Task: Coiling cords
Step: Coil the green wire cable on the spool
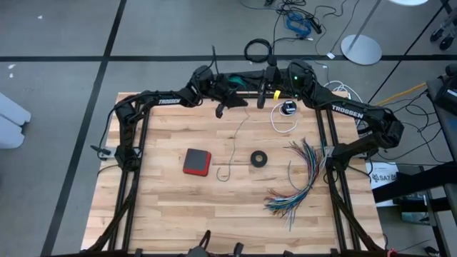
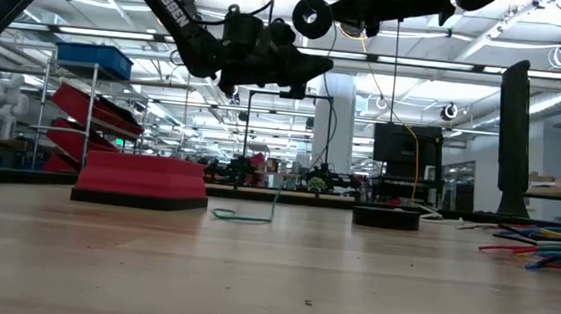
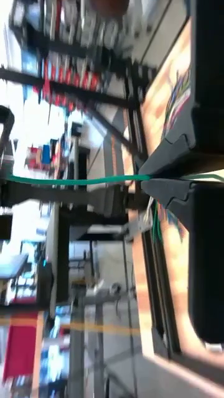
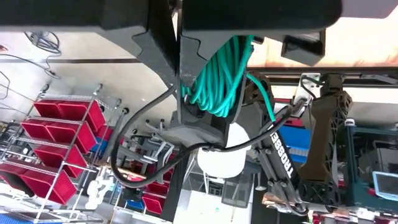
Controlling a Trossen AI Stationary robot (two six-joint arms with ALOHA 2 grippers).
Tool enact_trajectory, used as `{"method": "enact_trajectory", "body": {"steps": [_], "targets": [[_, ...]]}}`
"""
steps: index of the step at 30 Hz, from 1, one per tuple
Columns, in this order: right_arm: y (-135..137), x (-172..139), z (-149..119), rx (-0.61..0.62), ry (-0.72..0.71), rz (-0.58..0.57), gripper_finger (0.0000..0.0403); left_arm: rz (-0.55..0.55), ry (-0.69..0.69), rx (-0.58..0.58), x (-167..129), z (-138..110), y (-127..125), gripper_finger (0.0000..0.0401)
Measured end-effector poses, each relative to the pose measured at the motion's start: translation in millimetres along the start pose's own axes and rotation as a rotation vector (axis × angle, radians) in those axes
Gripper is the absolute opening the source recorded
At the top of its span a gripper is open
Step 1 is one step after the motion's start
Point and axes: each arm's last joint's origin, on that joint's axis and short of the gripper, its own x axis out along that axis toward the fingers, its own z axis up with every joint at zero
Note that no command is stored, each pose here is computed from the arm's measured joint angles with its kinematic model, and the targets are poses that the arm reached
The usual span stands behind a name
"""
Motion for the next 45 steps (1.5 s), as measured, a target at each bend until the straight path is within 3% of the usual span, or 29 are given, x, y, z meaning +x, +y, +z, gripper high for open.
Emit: {"method": "enact_trajectory", "body": {"steps": [6,14,26,35,45], "targets": [[0.1,0.0,-0.8,0.002,0.008,0.0,0.0,0.129,-0.009,0.003,-18.1,1.1,12.6,0.0004],[1.0,-0.7,-10.1,-0.016,0.104,0.0,0.0,0.229,-0.01,-0.094,-55.0,0.4,30.7,0.0002],[1.5,-7.1,-38.3,-0.155,0.462,-0.166,0.0,0.208,-0.013,-0.154,-55.9,0.5,30.6,0.0001],[4.0,-0.7,-53.7,-0.221,0.583,-0.207,0.0,0.192,-0.011,-0.215,-47.9,-0.3,27.2,0.0],[12.5,9.3,-62.3,-0.267,0.621,-0.214,0.0,0.195,0.018,-0.288,-48.0,-5.5,27.1,0.0]]}}
